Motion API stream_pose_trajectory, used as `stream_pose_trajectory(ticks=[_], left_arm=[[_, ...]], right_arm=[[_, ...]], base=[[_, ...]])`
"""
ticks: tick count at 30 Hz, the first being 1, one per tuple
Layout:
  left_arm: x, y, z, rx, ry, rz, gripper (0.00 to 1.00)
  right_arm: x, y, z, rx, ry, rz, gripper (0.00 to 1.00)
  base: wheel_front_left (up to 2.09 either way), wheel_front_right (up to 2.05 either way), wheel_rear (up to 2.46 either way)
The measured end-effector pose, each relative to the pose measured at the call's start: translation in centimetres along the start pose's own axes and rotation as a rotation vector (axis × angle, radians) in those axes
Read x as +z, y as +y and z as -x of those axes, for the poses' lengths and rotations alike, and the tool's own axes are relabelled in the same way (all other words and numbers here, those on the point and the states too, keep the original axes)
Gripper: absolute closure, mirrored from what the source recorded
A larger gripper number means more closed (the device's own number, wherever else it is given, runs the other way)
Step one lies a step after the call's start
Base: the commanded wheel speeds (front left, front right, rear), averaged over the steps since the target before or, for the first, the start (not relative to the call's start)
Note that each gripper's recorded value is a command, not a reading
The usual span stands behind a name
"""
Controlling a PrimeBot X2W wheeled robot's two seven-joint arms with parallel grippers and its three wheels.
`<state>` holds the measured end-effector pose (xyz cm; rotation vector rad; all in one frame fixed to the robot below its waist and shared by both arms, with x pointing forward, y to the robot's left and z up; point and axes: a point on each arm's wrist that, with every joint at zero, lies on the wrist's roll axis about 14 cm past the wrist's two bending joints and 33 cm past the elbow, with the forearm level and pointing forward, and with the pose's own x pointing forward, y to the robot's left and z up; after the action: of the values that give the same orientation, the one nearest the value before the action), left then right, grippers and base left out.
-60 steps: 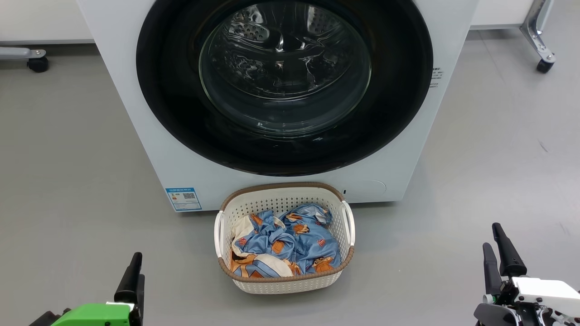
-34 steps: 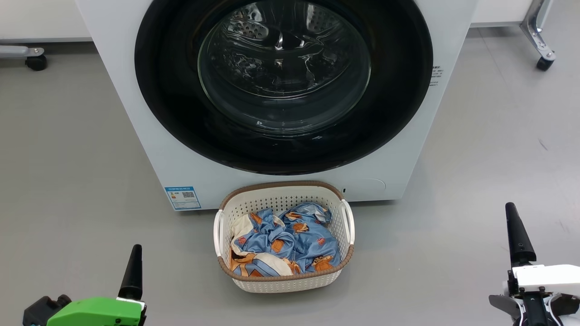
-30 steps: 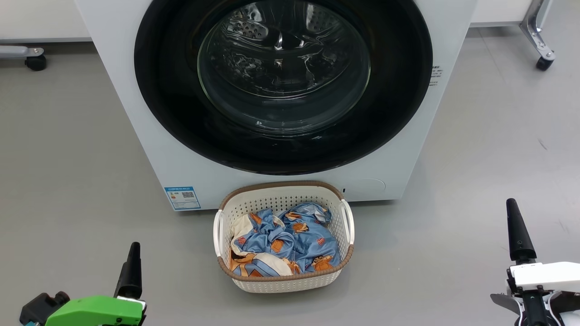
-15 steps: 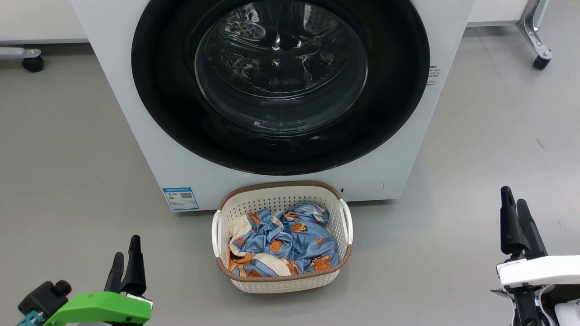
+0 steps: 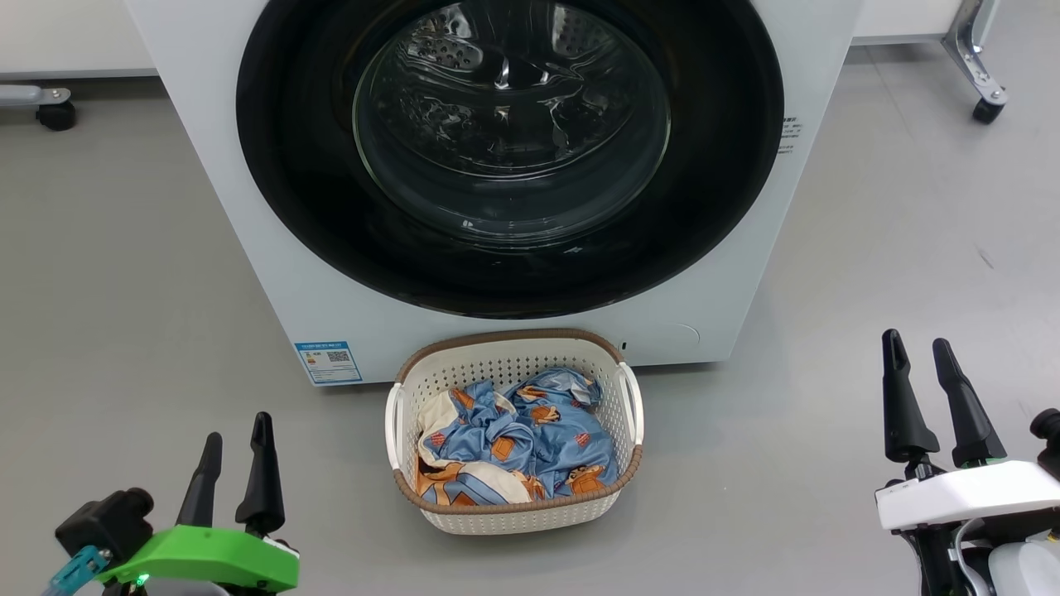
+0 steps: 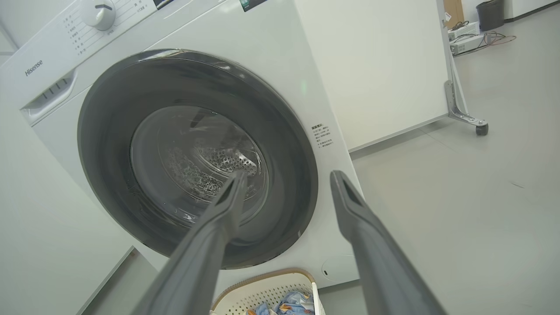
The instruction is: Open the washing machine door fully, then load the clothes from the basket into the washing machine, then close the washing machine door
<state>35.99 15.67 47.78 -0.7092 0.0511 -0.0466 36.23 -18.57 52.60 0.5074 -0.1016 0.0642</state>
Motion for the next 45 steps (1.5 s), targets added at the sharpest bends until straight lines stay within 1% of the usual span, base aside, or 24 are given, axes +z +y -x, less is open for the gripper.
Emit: stream_pose_trajectory(ticks=[8, 23, 25, 45], left_arm=[[0.1, -0.9, -0.1, -0.051, -0.005, -0.188, 0.00], [0.1, -2.6, -0.3, -0.121, -0.032, -0.412, 0.00], [0.1, -2.6, -0.3, -0.124, -0.034, -0.422, 0.00], [0.3, -2.6, -0.2, -0.121, -0.040, -0.435, 0.00]], right_arm=[[-0.6, 0.5, 0.3, 0.036, 0.016, 0.150, 0.00], [-1.1, 0.7, 0.7, 0.079, 0.020, 0.395, 0.00], [-1.2, 0.5, 0.9, 0.075, 0.025, 0.414, 0.00], [-2.0, -0.8, 1.3, 0.032, 0.057, 0.409, 0.00]], base=[[0.00, 0.00, 0.00], [0.00, 0.00, 0.00], [0.00, 0.00, 0.00], [0.00, 0.00, 0.00]])
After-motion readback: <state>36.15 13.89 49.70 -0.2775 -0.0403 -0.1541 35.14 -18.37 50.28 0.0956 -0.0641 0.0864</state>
